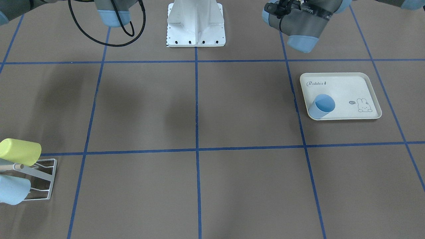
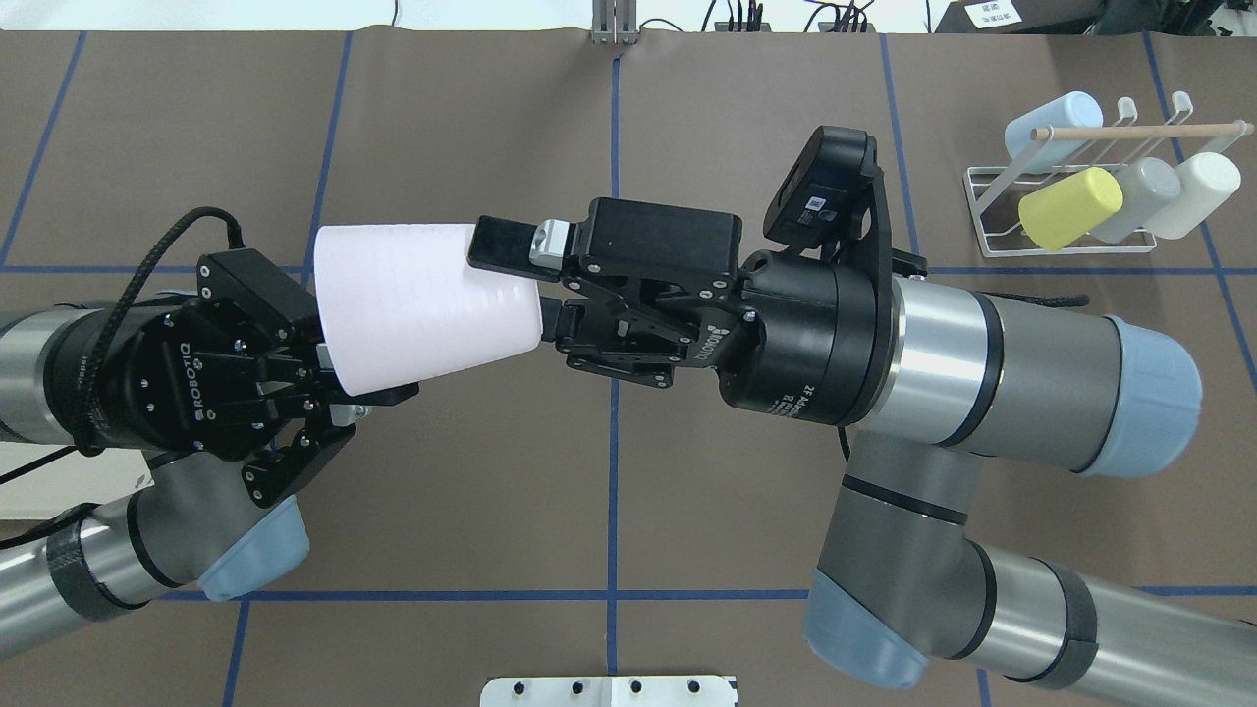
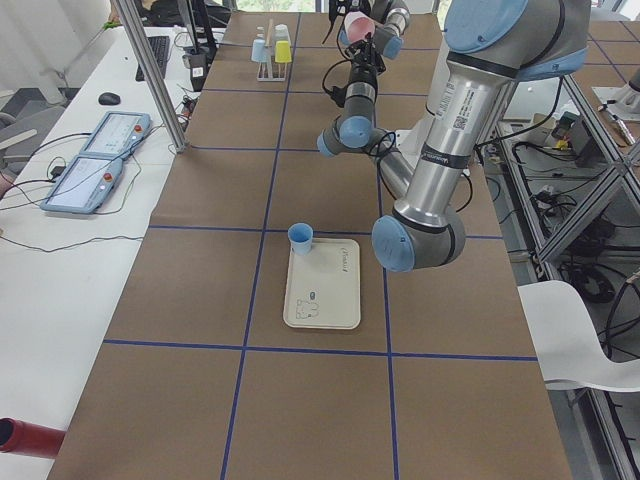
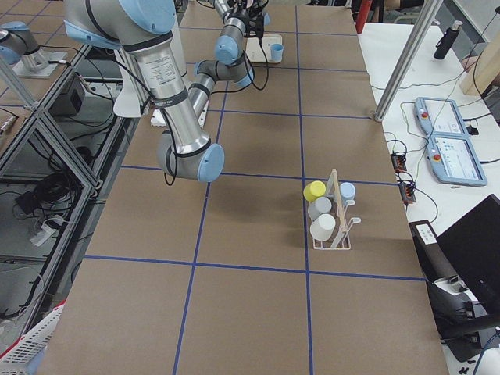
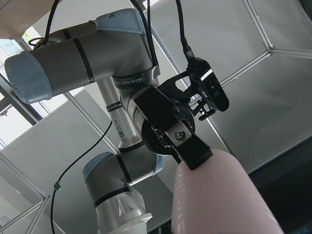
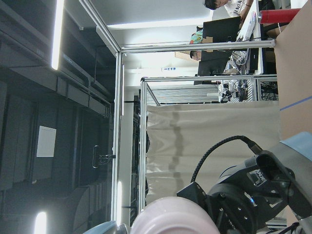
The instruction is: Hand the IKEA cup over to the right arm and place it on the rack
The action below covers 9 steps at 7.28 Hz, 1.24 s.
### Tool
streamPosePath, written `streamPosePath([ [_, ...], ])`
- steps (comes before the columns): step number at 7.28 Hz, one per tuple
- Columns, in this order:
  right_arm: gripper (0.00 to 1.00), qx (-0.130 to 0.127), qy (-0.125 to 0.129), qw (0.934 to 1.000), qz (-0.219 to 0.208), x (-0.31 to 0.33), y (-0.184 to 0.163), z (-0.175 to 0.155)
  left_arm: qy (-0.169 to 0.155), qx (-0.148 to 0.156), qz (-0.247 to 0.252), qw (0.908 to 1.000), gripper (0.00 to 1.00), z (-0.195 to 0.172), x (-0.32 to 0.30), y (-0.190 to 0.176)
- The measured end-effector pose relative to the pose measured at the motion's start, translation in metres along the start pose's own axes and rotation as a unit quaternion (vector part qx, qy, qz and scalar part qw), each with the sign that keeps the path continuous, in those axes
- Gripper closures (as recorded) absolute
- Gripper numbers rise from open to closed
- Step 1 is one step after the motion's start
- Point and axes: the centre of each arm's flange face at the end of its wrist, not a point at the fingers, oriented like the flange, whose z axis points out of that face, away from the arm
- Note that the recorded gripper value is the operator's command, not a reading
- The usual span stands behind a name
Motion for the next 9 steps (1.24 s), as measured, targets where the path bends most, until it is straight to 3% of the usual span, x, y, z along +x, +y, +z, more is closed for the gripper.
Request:
streamPosePath([
  [1,0.66,0.0,0.0,1.0,0.0,0.0,0.0,0.0,0.0,0.001,-0.001,1.0,0.0,0.0,0.0,0.0],
  [4,0.66,0.001,-0.001,1.0,-0.002,-0.002,-0.001,-0.001,-0.001,0.009,0.006,0.9999,0.0,-0.01,0.002,0.002],
  [6,0.66,0.02,0.003,0.9997,-0.014,-0.005,-0.016,-0.011,-0.009,0.067,0.064,0.9957,0.0,-0.058,0.007,-0.002],
  [7,0.66,0.039,0.02,0.9985,-0.032,-0.002,-0.034,-0.027,-0.038,0.108,0.109,0.9873,0.0,-0.081,0.014,-0.004],
  [8,0.66,0.055,0.048,0.9956,-0.06,0.004,-0.054,-0.05,-0.089,0.16,0.151,0.9714,0.0,-0.096,0.03,-0.007],
  [9,0.66,0.066,0.085,0.9892,-0.099,0.013,-0.073,-0.082,-0.144,0.211,0.185,0.9489,0.0,-0.105,0.047,-0.013],
])
